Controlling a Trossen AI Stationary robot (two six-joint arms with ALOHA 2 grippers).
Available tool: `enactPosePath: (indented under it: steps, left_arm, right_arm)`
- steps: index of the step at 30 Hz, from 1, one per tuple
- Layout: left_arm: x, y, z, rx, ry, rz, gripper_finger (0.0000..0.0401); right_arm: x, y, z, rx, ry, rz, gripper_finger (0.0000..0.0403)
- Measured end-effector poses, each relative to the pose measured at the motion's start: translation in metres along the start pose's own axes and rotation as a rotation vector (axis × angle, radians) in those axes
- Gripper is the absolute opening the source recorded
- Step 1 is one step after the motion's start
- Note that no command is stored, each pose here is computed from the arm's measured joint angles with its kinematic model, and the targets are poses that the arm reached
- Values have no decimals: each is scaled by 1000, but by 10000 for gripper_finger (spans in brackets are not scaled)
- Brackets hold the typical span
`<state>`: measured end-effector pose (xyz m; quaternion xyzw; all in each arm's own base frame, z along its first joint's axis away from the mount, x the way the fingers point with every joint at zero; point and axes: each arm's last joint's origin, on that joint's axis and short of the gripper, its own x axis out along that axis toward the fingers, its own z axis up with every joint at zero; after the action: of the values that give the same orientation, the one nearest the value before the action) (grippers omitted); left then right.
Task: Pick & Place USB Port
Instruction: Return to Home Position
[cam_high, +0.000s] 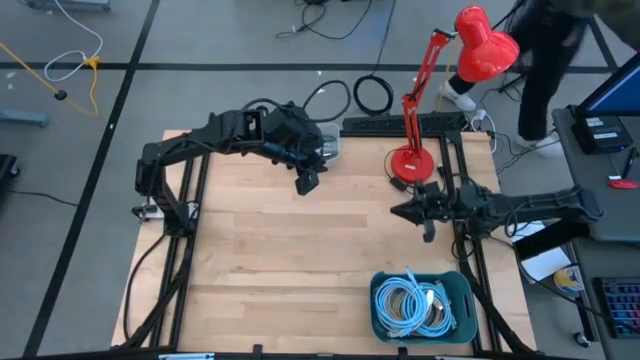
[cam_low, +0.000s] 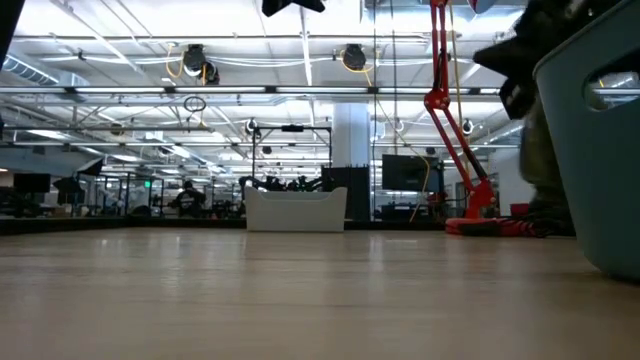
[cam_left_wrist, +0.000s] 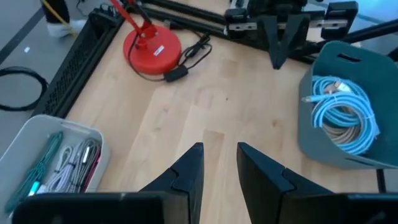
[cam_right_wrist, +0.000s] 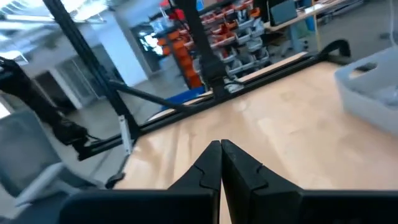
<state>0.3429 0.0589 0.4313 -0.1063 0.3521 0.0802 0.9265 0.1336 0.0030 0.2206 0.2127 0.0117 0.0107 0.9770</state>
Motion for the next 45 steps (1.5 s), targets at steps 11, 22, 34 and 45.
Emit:
enactPosePath:
  steps: [11,22,34,45]
  left_arm:
    - [0,5,0,-22,5,15,97]
    - [0,6,0,-31,4,26,97]
    - [0,7,0,-39,4,28,97]
    - [0,9,0,-39,12,33,97]
  right_arm:
    - [-17,-17,-40,56,-51,80,0]
    - [-21,-19,-45,54,-16,66,0]
    - [-21,-22,-50,-5,22,15,0]
    - [-27,-26,-57,13,94,-26,0]
